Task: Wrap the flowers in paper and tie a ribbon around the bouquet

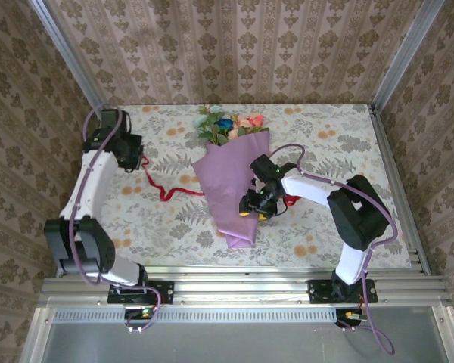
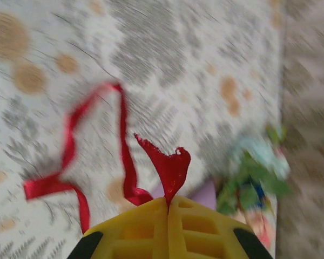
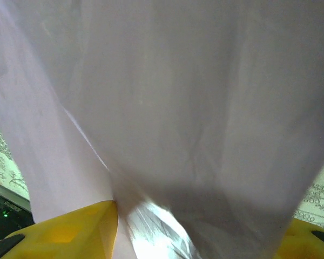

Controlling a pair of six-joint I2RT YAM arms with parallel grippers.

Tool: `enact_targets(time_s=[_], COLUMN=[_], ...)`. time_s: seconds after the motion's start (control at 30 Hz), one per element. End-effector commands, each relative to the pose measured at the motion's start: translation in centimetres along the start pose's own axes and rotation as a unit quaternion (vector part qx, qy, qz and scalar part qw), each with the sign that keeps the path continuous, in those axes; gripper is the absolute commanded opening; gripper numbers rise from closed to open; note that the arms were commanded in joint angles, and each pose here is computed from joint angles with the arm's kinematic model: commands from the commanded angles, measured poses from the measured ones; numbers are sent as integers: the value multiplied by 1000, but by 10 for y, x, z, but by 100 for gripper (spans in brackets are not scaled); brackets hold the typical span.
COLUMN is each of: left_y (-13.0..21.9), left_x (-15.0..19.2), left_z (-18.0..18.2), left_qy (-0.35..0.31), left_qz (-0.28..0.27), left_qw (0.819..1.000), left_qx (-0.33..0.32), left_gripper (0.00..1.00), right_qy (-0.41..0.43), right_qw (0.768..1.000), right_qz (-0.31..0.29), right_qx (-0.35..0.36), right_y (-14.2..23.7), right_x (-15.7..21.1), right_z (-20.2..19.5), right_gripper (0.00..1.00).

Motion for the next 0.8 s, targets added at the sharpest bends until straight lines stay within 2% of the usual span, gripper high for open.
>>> enact_targets(time_s=[0.0, 0.07, 0.13, 0.23, 0.3, 0.4, 0.53, 0.7, 0.73, 0.77], left_y=[60, 78, 81, 82, 80, 66, 11, -47, -55, -63], left_x=[49, 88, 118, 179, 215, 264, 308, 349, 359, 367], left_z=[-33, -45, -57, -83, -104, -126, -136, -131, -129, -124], left_qy=[-115, -147, -150, -148, -176, -219, -213, -245, -245, -247], left_qz=[25, 72, 118, 203, 237, 270, 316, 354, 370, 383], left_qw=[986, 969, 953, 915, 896, 879, 874, 873, 867, 865], left_qx=[121, 186, 237, 315, 331, 326, 302, 231, 225, 210], left_gripper=[0, 0, 0, 0, 0, 0, 0, 1, 10, 24], right_qy=[11, 13, 14, 17, 18, 18, 17, 9, 8, 7], right_qw=[1000, 1000, 1000, 1000, 1000, 1000, 1000, 1000, 1000, 1000], right_qz=[1, 0, 0, 3, 4, 5, -5, -8, -10, -10], right_qx=[12, 5, 3, 1, 2, 4, -3, 0, 0, 1], right_y=[-3, -6, -9, -11, -13, -13, -15, -21, -21, -22], right_x=[-3, -5, -6, -4, -3, 1, 4, 8, 7, 7], right_z=[0, 0, 0, 0, -2, -5, -8, -15, -15, -15], right_gripper=[52, 52, 53, 53, 53, 52, 53, 53, 53, 53])
Point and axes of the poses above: each hand's point on the last joint's axis, 136 mm out from that joint toward the fingers, its own y axis back along the fingers, its own z axis along the line the jaws close on, x = y × z, the point moved 8 cm from there along y, back along the fingers, and after that the axes turned 9 degrees about y, right-handed, at the moved point
